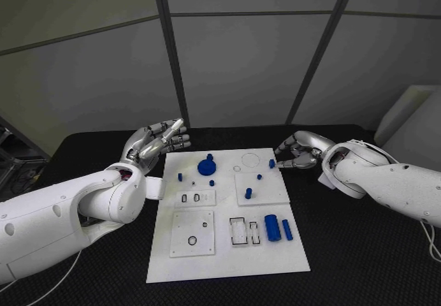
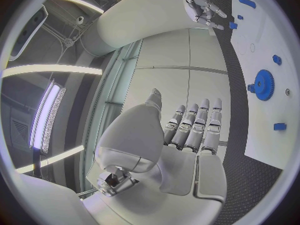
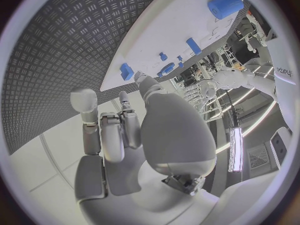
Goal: Assemble the parts on the task board
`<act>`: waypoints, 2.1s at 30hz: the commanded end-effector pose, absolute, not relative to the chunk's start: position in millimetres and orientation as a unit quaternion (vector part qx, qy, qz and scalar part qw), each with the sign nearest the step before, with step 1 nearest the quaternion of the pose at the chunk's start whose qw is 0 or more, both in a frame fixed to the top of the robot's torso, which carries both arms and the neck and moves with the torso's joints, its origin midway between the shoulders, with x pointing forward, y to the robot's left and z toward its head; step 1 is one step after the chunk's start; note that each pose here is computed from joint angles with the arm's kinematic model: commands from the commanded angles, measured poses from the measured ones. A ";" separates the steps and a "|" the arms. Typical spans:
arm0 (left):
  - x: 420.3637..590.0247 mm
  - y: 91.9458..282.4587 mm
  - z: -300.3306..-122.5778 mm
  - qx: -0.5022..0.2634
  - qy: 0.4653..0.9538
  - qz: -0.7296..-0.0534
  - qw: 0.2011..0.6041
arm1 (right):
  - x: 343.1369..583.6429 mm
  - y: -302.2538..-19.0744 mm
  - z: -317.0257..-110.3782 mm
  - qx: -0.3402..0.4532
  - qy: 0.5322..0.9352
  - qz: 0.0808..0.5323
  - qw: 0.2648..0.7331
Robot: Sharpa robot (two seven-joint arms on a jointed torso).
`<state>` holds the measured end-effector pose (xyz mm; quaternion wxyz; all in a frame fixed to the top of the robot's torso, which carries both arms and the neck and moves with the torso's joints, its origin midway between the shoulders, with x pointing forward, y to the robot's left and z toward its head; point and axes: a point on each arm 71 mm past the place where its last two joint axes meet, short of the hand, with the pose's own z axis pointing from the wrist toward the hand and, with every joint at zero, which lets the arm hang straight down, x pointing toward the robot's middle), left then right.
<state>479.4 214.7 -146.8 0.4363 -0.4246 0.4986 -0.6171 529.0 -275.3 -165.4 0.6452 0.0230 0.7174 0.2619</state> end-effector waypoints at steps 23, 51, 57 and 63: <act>480.5 215.8 -145.6 -0.417 0.497 -0.623 0.437 | 537.3 -266.7 -184.6 0.038 0.734 0.259 0.627; 481.4 215.3 -146.1 -0.417 0.498 -0.623 0.436 | 540.6 -261.5 -186.6 0.040 0.735 0.258 0.626; 481.4 215.4 -146.1 -0.417 0.498 -0.623 0.436 | 540.5 -260.8 -186.6 0.040 0.736 0.258 0.625; 481.3 215.5 -146.2 -0.417 0.498 -0.623 0.436 | 540.3 -259.5 -185.0 0.040 0.729 0.261 0.632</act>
